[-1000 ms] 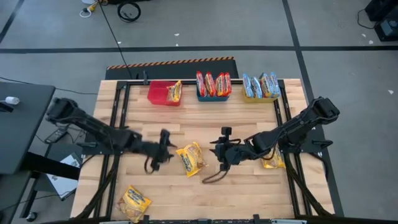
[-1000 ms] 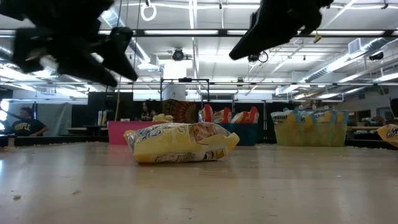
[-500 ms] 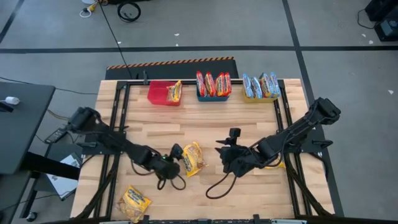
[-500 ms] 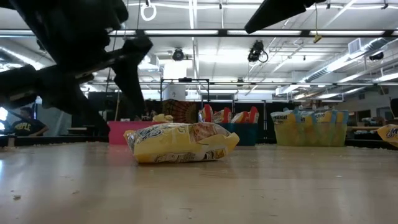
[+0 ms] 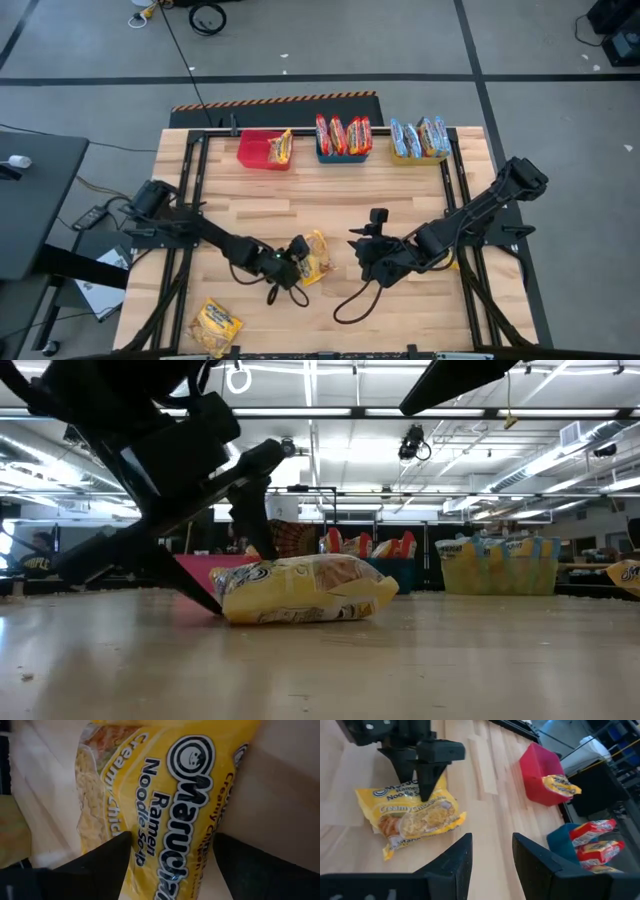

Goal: Sort Maruchan noodles
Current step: Put the yellow noodle pack into the red bin

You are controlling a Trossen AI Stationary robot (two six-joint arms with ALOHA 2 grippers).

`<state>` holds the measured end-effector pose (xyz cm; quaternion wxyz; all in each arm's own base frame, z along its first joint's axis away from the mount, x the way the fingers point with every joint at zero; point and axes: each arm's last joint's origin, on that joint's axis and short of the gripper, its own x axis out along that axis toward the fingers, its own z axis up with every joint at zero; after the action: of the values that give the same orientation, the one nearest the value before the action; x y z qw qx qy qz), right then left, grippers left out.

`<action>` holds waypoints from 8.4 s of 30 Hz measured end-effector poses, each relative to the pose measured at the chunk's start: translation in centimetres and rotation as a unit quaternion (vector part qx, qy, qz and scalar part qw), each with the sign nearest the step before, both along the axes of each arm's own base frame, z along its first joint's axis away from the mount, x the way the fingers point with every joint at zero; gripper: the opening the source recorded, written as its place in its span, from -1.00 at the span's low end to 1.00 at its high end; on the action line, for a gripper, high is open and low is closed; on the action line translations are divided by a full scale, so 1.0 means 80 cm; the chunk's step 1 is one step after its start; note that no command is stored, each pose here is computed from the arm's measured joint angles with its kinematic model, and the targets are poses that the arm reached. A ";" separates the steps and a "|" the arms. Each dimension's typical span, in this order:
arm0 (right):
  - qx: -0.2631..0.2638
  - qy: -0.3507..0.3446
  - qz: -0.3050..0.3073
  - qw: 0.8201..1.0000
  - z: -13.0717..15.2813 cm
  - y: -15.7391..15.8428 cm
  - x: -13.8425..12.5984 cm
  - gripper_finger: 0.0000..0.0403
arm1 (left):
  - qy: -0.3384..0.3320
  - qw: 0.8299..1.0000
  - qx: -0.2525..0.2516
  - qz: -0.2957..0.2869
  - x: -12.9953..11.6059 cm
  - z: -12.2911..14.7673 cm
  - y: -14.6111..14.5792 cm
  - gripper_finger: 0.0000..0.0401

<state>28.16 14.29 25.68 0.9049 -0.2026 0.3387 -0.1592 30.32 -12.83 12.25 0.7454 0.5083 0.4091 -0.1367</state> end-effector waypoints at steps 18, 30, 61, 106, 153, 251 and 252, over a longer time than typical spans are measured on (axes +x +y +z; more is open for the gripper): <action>0.070 -0.036 -0.016 0.997 0.033 0.003 -0.041 -0.29 | -0.086 0.940 -0.176 0.281 -0.008 0.083 0.076 -0.95; 0.084 -0.039 -0.033 0.995 0.015 0.000 -0.030 -0.30 | -0.244 0.616 -0.351 0.662 -0.129 0.244 0.294 -0.98; 0.145 -0.022 -0.007 0.989 0.006 0.023 -0.035 -0.30 | -0.151 0.236 -0.596 0.753 -0.169 0.101 0.506 -0.96; 0.091 0.002 -0.040 0.995 0.006 -0.035 -0.004 -0.29 | -0.070 0.725 -0.433 0.532 -0.151 0.263 0.127 -0.03; 0.172 -0.006 0.079 0.982 0.010 0.042 -0.036 -0.29 | 0.462 0.726 -0.342 0.378 -0.135 0.019 -0.118 0.04; 0.086 0.062 -0.047 0.993 0.002 -0.103 0.017 -0.29 | 0.189 0.958 0.150 0.158 -0.140 0.243 0.406 -0.98; 0.088 0.068 -0.052 0.992 0.001 -0.102 0.015 -0.29 | 0.199 0.954 0.153 0.161 -0.140 0.238 0.414 -0.98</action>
<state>29.34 6.12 25.72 0.8848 -0.1149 0.4217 -0.1615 19.15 20.30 31.33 0.5744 0.5057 0.6418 -0.0492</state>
